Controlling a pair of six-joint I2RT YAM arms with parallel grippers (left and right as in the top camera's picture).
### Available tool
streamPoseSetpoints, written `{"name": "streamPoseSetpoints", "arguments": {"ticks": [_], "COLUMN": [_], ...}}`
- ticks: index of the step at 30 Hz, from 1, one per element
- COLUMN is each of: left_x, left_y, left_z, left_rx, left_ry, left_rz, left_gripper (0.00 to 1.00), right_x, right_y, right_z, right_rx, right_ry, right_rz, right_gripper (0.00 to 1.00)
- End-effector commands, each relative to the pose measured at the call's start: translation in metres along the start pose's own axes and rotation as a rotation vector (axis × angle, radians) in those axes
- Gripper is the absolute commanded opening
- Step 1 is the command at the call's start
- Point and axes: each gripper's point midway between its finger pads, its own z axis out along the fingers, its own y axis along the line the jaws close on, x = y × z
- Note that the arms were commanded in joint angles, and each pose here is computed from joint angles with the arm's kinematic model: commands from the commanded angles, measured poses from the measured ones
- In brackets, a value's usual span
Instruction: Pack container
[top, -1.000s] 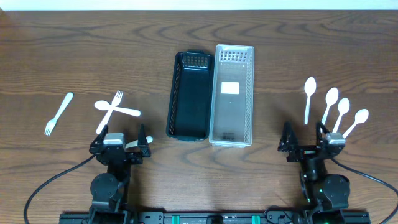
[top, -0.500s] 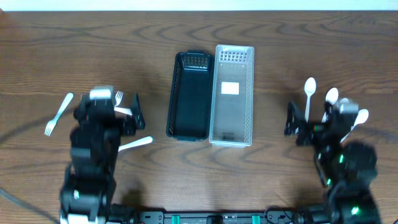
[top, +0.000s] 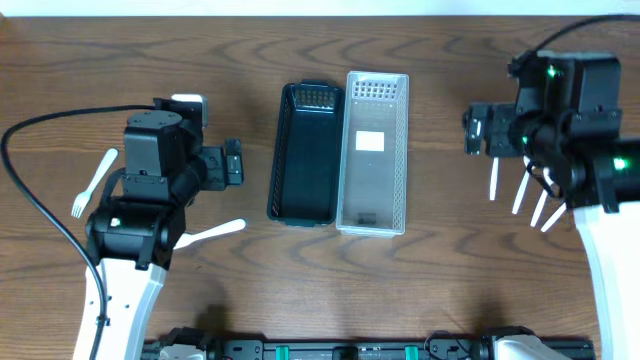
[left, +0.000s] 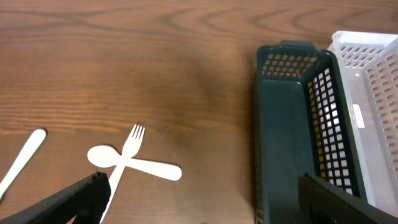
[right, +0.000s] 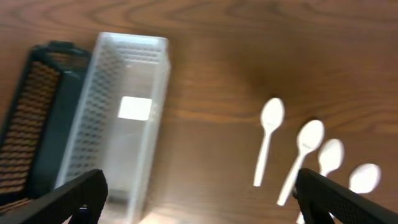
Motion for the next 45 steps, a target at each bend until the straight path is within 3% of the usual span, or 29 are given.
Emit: {"name": "streamPoseSetpoints", "arguments": {"ticks": [1, 10, 23, 45], "left_x": [-0.003, 0.014, 0.02, 0.028], "left_y": [0.003, 0.004, 0.007, 0.007], "left_z": [-0.01, -0.01, -0.01, -0.011], "left_rx": [0.005, -0.001, -0.013, -0.016], "left_ry": [-0.006, 0.063, 0.086, 0.119], "left_rz": [0.003, 0.002, -0.001, -0.001], "left_gripper": [0.98, 0.98, 0.98, 0.98], "right_x": [-0.003, -0.006, 0.068, 0.119], "right_y": [-0.03, -0.08, -0.11, -0.117], "right_z": [0.011, 0.076, 0.202, 0.263], "right_rx": [0.135, 0.169, 0.198, 0.199], "right_ry": [0.035, 0.251, 0.59, 0.72], "right_rz": [0.018, 0.21, 0.262, 0.25], "right_gripper": [0.99, 0.99, 0.99, 0.99]}}
